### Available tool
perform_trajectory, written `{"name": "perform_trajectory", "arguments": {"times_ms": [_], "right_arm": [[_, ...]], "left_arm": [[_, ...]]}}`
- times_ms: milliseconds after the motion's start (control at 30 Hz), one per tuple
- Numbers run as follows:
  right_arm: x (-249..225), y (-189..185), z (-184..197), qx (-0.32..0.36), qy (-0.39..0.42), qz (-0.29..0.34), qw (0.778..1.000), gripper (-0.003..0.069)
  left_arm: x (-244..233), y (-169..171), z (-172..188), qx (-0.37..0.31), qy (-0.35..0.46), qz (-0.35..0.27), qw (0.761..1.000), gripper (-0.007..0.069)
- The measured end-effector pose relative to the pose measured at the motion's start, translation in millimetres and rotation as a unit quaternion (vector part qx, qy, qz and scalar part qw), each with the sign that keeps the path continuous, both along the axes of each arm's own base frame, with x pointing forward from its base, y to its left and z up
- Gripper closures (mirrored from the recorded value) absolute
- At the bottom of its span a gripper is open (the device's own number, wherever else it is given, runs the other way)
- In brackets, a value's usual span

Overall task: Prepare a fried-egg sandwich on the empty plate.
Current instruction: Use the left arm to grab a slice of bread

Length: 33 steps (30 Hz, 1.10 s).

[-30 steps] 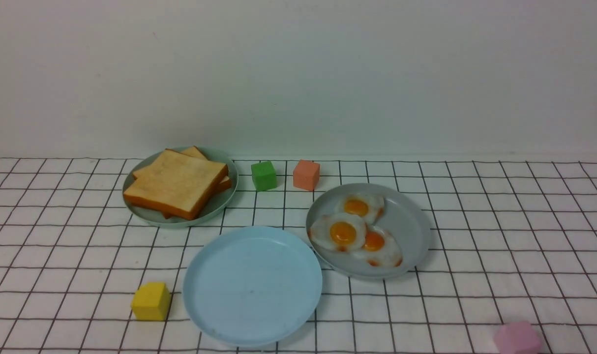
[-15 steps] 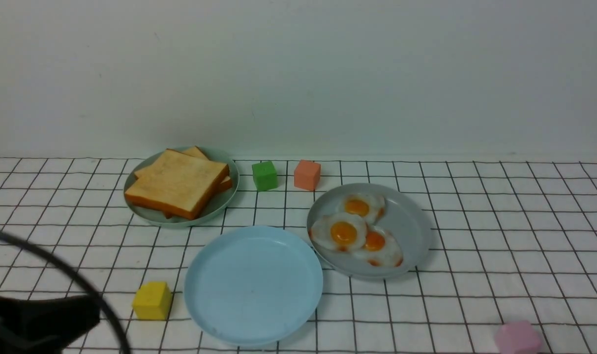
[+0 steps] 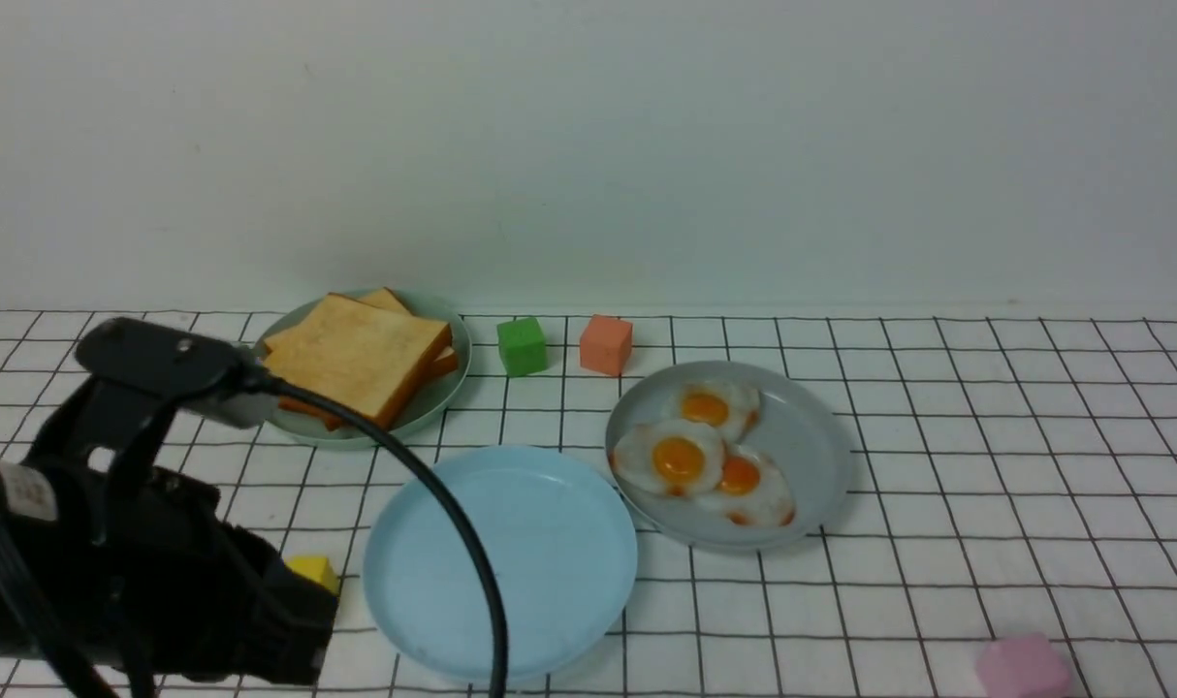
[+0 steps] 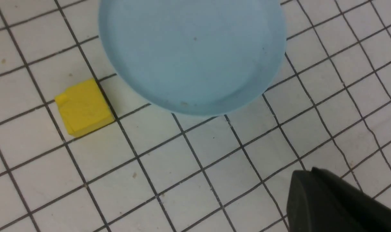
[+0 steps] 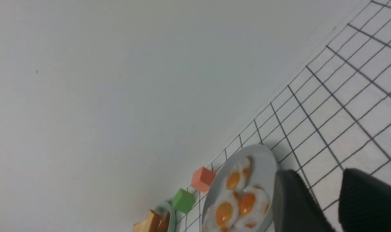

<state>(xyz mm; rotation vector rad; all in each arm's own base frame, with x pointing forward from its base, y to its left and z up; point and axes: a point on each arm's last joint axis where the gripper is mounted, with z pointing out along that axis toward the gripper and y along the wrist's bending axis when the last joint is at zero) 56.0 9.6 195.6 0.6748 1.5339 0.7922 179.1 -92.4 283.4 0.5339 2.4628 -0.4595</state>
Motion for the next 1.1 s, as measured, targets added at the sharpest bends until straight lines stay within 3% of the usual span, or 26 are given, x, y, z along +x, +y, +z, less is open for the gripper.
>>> {"name": "perform_trajectory", "arguments": {"times_ms": [100,200,300,400,567,733,933,1100], "right_arm": [[-5,10,15,-0.017,0.014,0.060,0.998,0.0421],[-12,20,44,-0.099,0.032,0.139,0.985,0.0464],[-11,29,84,-0.199,0.073,0.216,0.953,0.0556],[-2,33,112,-0.292,0.145,0.292,0.899,0.0655],[19,37,139,-0.353,0.194,0.351,0.845,0.0668],[29,44,157,-0.380,0.168,0.377,0.828,0.0657],[30,47,164,-0.386,0.146,0.378,0.829,0.0653],[29,46,163,-0.389,0.149,0.381,0.826,0.0652]], "left_arm": [[9,-7,-1,-0.001,0.010,0.010,1.000,0.0638],[27,-14,7,0.002,0.005,0.018,1.000,0.0638],[49,-21,14,0.010,-0.002,0.024,1.000,0.0638],[72,-30,14,0.021,0.011,0.022,0.999,0.0638],[111,-43,5,0.049,0.020,0.023,0.998,0.0638],[153,-53,6,0.074,0.006,0.052,0.996,0.0638],[204,-55,-11,0.133,0.000,0.108,0.985,0.0633],[238,-36,-28,0.145,0.027,0.148,0.978,0.0569]]}}
